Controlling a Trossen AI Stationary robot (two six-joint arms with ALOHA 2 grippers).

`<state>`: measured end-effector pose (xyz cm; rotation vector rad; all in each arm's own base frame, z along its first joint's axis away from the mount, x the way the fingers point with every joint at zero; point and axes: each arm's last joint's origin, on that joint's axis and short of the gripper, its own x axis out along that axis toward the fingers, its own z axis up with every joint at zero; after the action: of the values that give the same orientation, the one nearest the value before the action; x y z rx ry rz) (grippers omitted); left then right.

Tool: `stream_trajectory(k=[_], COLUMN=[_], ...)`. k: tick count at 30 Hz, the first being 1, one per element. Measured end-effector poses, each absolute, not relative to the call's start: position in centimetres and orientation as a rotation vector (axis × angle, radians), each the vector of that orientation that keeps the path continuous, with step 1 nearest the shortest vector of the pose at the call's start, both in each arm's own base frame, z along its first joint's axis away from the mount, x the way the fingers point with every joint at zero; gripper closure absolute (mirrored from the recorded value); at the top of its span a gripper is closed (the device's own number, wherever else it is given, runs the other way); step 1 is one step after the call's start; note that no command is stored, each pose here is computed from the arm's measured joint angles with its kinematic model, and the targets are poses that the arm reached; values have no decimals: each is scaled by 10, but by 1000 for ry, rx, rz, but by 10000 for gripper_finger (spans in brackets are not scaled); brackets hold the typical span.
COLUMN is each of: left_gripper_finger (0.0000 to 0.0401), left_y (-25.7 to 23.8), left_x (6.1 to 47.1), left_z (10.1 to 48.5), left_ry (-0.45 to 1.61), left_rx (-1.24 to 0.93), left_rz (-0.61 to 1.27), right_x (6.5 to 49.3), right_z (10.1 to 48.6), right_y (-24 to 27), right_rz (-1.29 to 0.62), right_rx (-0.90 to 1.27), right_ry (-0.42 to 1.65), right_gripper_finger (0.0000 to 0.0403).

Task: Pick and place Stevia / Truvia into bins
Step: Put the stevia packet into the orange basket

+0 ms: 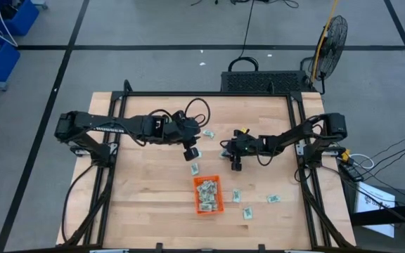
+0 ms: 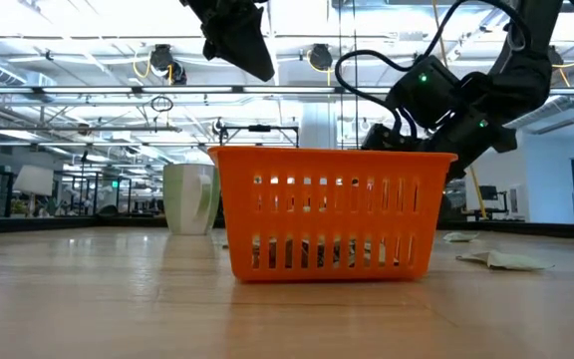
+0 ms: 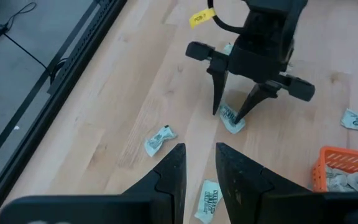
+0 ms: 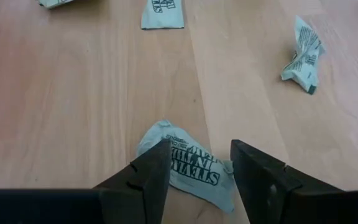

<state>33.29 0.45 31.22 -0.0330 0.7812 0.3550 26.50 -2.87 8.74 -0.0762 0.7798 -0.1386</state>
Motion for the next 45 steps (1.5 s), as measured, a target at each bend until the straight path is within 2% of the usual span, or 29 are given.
stream_trajectory(k=[5,11,17,26,33,40,45], left_gripper_finger=[311,311,311,311,311,311,311], left_y=[4,4,4,5,10,13,11], left_x=[332,332,329,321,321,323,324], left_z=[312,311,309,303,304,305,306], left_ry=[788,792,830,927,908,882,872], left_rx=[-32,-32,-32,-36,17,6,-36], left_rz=[353,353,361,390,485,491,464], right_x=[265,265,269,265,264,296,319], right_z=[89,89,100,165,195,182,158], right_y=[-28,-28,-20,18,60,99,104], right_rz=[-133,-127,-107,31,364,464,409], right_rx=[-75,-75,-96,-152,-31,-46,-70], right_ry=[777,766,671,371,162,229,336], right_gripper_finger=[270,335,394,392,392,381,381])
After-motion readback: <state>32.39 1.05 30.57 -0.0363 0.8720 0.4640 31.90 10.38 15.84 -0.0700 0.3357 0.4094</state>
